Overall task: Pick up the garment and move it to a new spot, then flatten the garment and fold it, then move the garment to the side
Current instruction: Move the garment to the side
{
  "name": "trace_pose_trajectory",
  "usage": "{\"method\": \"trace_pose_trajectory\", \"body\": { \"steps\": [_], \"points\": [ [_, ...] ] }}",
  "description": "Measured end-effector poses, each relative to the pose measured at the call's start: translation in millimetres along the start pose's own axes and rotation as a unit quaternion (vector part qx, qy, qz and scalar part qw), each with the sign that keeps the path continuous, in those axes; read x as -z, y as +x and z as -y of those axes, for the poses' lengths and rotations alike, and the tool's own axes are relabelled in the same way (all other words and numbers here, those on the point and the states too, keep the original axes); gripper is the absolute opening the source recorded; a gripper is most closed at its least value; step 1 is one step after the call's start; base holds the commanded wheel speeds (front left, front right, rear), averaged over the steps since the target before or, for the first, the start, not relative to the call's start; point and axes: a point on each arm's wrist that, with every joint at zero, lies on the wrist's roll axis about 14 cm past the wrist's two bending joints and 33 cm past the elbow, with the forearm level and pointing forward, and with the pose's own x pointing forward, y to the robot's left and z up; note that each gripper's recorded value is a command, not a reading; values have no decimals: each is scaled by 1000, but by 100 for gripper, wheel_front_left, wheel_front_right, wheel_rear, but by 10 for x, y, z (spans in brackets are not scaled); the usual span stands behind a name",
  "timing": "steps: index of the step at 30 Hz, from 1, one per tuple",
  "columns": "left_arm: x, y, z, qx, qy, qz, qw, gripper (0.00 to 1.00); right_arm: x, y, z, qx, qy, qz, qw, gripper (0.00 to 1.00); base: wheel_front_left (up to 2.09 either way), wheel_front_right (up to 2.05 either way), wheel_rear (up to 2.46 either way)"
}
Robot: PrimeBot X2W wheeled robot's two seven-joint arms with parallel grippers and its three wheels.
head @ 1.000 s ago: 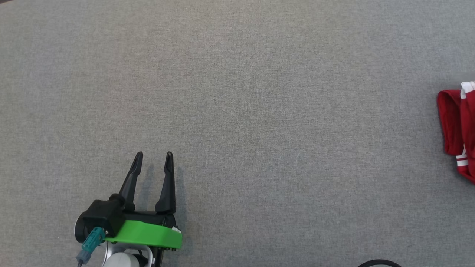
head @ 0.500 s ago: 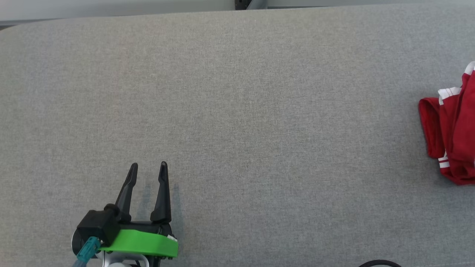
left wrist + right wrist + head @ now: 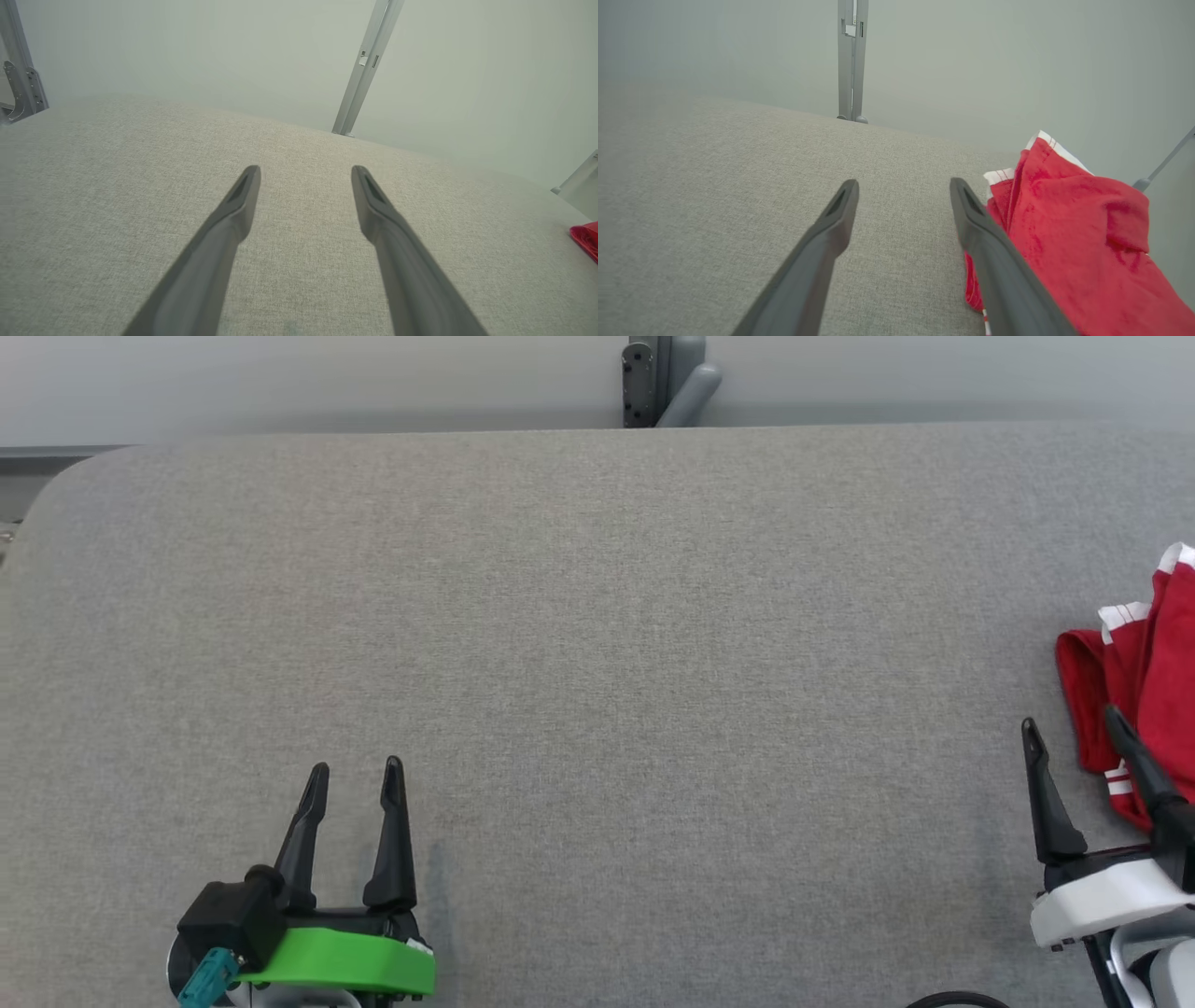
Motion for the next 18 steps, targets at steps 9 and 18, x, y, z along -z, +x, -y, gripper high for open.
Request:
{"method": "trace_pose_trajectory", "body": {
  "steps": [9, 18],
  "points": [
    [30, -275, -209, -29, 37, -10, 999, 100, -187, -242, -234, 3, 20, 29, 999, 100, 0, 0, 0],
    [113, -467, -181, -13, 47, -23, 999, 100, -84, -466, -249, 23, -10, 7, 1000, 100, 0, 0, 0]
  ]
}}
